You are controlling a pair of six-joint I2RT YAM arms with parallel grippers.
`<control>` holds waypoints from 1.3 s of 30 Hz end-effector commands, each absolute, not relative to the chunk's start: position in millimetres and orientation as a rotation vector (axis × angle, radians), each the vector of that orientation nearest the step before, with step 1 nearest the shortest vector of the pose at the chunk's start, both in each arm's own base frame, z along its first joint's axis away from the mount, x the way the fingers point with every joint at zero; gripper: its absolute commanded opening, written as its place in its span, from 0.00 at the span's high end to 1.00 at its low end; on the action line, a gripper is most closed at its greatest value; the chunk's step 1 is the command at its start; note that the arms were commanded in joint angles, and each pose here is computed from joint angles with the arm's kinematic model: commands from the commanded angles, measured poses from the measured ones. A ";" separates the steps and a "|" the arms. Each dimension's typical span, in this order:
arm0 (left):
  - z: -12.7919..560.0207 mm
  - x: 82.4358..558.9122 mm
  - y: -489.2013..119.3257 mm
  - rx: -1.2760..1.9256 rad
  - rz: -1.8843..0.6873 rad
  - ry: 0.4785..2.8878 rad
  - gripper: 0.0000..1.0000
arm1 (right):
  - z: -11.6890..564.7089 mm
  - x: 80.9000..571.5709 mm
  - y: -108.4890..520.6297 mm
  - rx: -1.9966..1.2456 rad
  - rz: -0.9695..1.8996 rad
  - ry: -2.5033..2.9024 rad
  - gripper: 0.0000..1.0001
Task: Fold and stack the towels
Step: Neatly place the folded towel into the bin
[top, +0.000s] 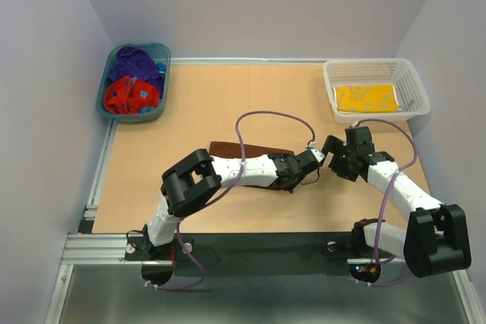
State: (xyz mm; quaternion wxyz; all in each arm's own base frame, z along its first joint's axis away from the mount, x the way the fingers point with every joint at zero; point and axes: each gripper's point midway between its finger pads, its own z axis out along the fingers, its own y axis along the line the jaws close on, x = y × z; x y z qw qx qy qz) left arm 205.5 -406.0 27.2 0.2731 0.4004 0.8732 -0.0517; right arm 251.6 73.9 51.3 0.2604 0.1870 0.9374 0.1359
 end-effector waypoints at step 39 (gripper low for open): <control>105.8 223.2 -452.1 0.777 -0.555 2.309 0.73 | 26.9 277.9 209.4 0.756 1.128 2.485 0.38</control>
